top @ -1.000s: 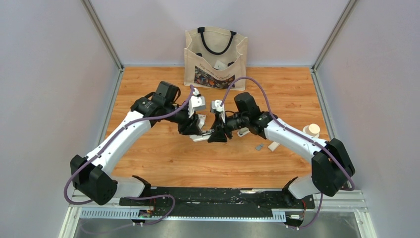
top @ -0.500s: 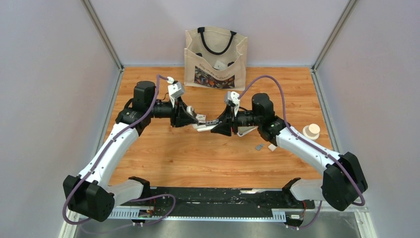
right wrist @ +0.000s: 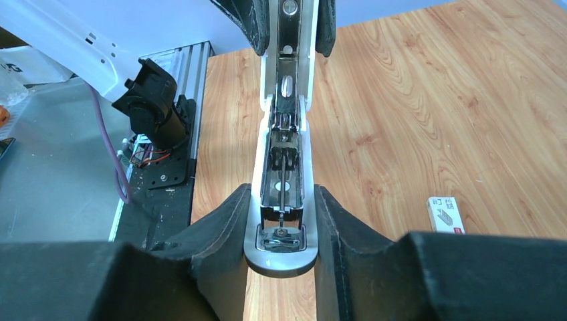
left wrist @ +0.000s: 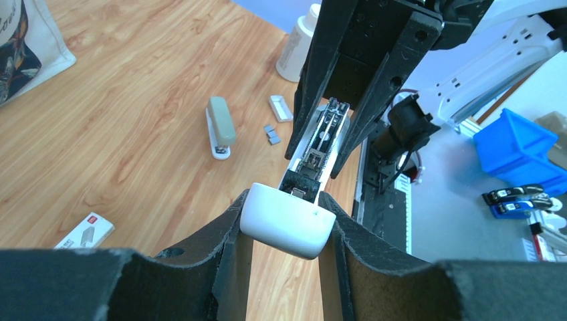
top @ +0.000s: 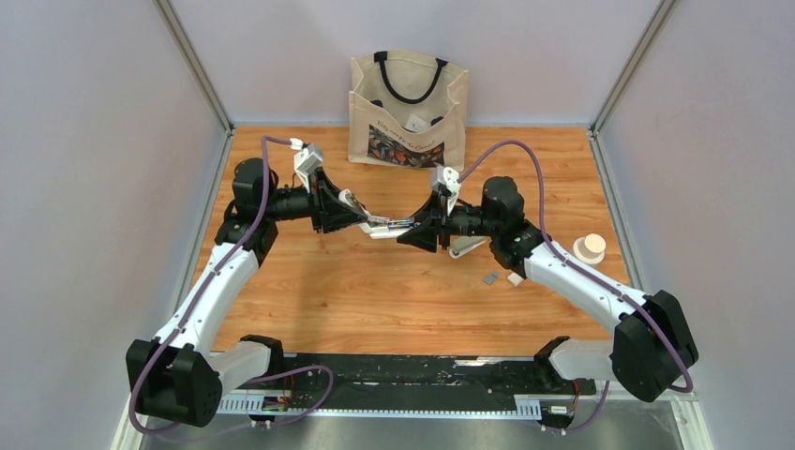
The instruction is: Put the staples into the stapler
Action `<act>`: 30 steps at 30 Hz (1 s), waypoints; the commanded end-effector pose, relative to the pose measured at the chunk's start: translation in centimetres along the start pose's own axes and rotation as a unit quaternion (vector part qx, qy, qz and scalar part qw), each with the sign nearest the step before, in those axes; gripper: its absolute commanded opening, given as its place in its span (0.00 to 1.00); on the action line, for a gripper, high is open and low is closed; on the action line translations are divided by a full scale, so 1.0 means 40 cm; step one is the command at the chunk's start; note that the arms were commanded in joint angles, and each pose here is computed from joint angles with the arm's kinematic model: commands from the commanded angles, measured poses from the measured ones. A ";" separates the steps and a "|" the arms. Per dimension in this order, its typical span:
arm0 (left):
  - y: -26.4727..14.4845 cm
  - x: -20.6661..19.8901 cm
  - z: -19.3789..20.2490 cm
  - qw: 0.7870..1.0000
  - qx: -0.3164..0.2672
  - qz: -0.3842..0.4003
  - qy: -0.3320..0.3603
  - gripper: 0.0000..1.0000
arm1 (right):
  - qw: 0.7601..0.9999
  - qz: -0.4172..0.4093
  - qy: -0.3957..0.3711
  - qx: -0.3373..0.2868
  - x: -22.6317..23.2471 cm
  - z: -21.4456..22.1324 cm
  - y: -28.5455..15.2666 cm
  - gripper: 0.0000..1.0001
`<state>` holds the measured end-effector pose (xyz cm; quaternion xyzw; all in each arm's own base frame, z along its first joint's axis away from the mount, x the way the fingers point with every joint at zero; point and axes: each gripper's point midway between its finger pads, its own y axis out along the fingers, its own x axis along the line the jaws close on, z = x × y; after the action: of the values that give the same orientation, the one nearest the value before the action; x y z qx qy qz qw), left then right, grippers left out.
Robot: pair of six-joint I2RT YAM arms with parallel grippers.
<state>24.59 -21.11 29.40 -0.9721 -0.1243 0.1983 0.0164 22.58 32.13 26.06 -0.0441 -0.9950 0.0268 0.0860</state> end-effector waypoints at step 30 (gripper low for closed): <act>-0.034 0.056 -0.015 0.995 -0.025 -0.051 0.084 0.00 | 1.000 0.007 -0.009 -0.022 0.008 -0.037 -0.022 0.02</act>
<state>24.68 -20.77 29.71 -0.9705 -0.1179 0.2068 -0.0380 22.55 32.02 26.30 -0.0586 -0.9929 -0.0015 0.1036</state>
